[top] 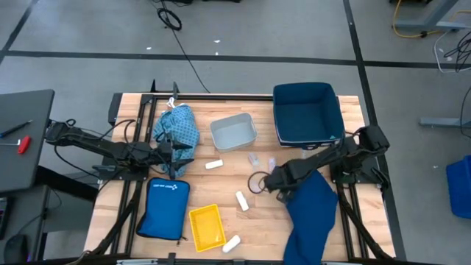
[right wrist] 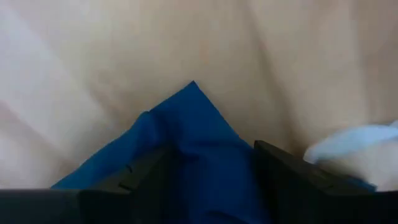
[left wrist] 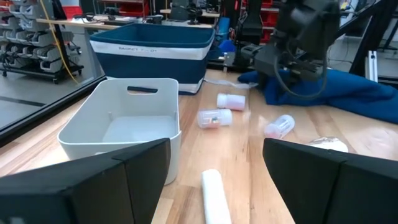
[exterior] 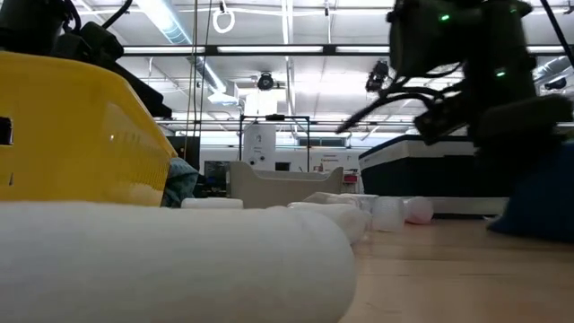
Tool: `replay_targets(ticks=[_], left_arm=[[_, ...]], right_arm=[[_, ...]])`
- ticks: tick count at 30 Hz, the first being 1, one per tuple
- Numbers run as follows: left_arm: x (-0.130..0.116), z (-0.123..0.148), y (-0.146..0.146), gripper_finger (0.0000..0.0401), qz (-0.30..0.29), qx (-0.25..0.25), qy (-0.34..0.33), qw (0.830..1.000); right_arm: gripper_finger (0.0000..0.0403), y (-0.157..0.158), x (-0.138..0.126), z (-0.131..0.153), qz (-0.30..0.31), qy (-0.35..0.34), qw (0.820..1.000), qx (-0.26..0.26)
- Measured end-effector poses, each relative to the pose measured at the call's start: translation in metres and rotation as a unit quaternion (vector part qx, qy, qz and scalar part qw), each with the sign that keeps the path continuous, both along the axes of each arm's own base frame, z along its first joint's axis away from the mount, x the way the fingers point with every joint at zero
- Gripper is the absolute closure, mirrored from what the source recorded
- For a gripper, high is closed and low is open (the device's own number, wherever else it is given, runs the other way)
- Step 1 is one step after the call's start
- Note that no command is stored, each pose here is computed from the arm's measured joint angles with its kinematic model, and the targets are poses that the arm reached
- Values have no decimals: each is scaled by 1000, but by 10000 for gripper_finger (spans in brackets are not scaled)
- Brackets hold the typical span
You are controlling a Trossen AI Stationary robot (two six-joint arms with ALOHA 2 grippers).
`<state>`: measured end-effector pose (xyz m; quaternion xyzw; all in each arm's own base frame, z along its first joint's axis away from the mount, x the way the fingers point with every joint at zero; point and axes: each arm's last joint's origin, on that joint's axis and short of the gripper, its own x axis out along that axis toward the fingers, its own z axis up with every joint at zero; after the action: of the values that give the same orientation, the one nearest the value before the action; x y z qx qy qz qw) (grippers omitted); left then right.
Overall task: Pick & place medical supplies in basket/bin
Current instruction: Put the white pill bottle into the white bin
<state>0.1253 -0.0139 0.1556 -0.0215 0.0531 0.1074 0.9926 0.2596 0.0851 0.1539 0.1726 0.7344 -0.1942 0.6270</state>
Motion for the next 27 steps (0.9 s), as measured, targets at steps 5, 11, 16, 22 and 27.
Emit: replay_targets(ticks=[5, 11, 16, 22, 27], left_arm=[[0, 0, 0, 140, -3, 3, -1, 1000], [0, 2, 0, 140, -8, 2, -9, 1000], [0, 3, -1, 140, -14, 1, -13, 1000], [0, 3, -1, 140, -14, 1, -14, 1000], [0, 3, -1, 140, -14, 2, -15, 1000]], right_arm=[[165, 14, -3, 3, -4, -28, 999, -16], [165, 8, 9, 5, 9, -95, 994, -49], [165, -5, 19, 6, 12, -129, 990, -64], [165, -27, 26, 6, -7, -140, 985, -97], [165, -43, 33, 7, -27, -160, 979, -120]])
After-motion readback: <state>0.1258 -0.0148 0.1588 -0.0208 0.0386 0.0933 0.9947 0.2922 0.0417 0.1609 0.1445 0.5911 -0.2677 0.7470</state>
